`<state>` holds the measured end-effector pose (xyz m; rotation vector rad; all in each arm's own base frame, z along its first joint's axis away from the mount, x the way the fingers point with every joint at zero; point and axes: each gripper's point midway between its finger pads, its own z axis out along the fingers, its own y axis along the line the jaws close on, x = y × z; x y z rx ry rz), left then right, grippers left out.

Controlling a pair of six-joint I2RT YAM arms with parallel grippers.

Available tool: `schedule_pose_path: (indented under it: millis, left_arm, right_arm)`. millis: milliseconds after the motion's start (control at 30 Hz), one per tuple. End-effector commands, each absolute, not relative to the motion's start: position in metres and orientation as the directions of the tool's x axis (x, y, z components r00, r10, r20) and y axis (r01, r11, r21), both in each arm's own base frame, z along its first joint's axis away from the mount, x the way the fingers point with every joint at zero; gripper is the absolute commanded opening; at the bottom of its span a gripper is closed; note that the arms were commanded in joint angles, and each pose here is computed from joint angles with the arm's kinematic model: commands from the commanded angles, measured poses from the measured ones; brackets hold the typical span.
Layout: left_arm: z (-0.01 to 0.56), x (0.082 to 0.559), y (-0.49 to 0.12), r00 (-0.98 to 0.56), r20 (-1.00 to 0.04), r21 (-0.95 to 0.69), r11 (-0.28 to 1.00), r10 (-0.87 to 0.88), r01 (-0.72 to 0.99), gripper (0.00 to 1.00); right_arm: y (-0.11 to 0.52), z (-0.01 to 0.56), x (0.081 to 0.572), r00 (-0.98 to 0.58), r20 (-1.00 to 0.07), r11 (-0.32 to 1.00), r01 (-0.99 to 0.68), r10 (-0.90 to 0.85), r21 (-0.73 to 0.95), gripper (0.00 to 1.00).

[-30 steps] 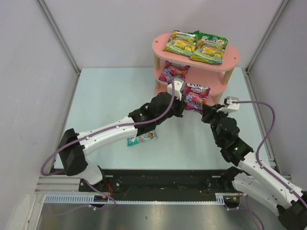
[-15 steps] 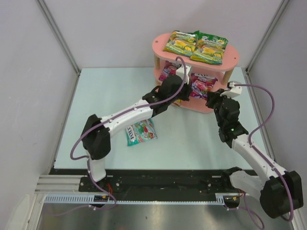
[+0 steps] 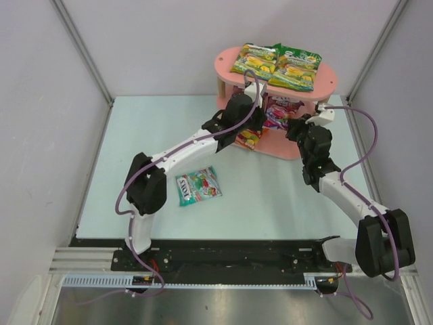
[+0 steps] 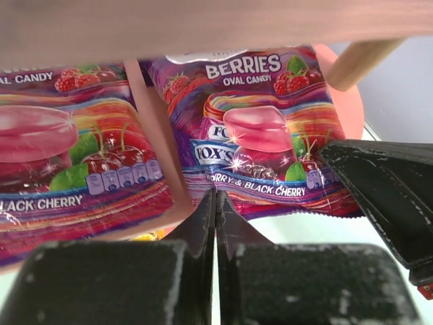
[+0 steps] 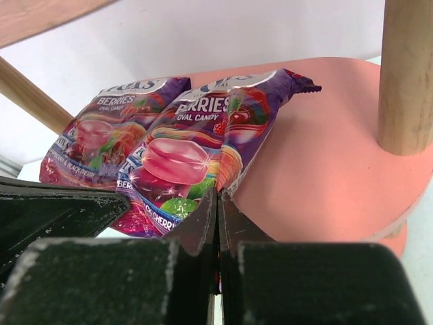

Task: Place and organize the candy bags onto the shelf

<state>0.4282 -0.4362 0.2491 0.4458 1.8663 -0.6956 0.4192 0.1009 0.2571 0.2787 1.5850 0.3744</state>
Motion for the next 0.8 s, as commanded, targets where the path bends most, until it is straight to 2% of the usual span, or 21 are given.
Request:
schedule_pose_path:
  millis: [0,433,533,567,633,667,767]
  left_arm:
    - [0.273,0.438,-0.442,-0.333,-0.942,-0.256,0.736,-0.043,0.627,0.0]
    - [0.26,0.443,-0.441,-0.362,-0.932,-0.271,0.73,-0.034,0.627,0.01]
    - [0.262,0.444,-0.436,-0.367,-0.93,-0.267,0.745,-0.032,0.611,0.04]
    - [0.26,0.446,-0.432,-0.366,-0.93,-0.26,0.764,-0.033,0.591,0.06]
    - [0.266,0.445,-0.43,-0.359,-0.933,-0.258,0.764,-0.038,0.591,0.15]
    - [0.267,0.443,-0.429,-0.357,-0.933,-0.258,0.761,-0.038,0.595,0.25]
    - [0.274,0.44,-0.425,-0.343,-0.938,-0.258,0.76,-0.049,0.597,0.45]
  right_arm:
    - [0.103,0.299,0.431,0.062,-0.893,0.893,-0.111,0.445,0.437,0.0]
    - [0.096,0.288,0.44,0.047,-0.893,0.893,-0.088,0.447,0.442,0.02]
    - [0.092,0.289,0.438,0.049,-0.89,0.891,-0.07,0.453,0.449,0.18]
    - [0.09,0.291,0.436,0.054,-0.889,0.89,-0.063,0.455,0.451,0.27]
    - [0.089,0.293,0.435,0.056,-0.889,0.891,-0.062,0.454,0.45,0.34]
    - [0.09,0.292,0.434,0.054,-0.888,0.889,-0.061,0.456,0.453,0.4]
    - [0.087,0.295,0.432,0.06,-0.888,0.889,-0.057,0.457,0.454,0.47]
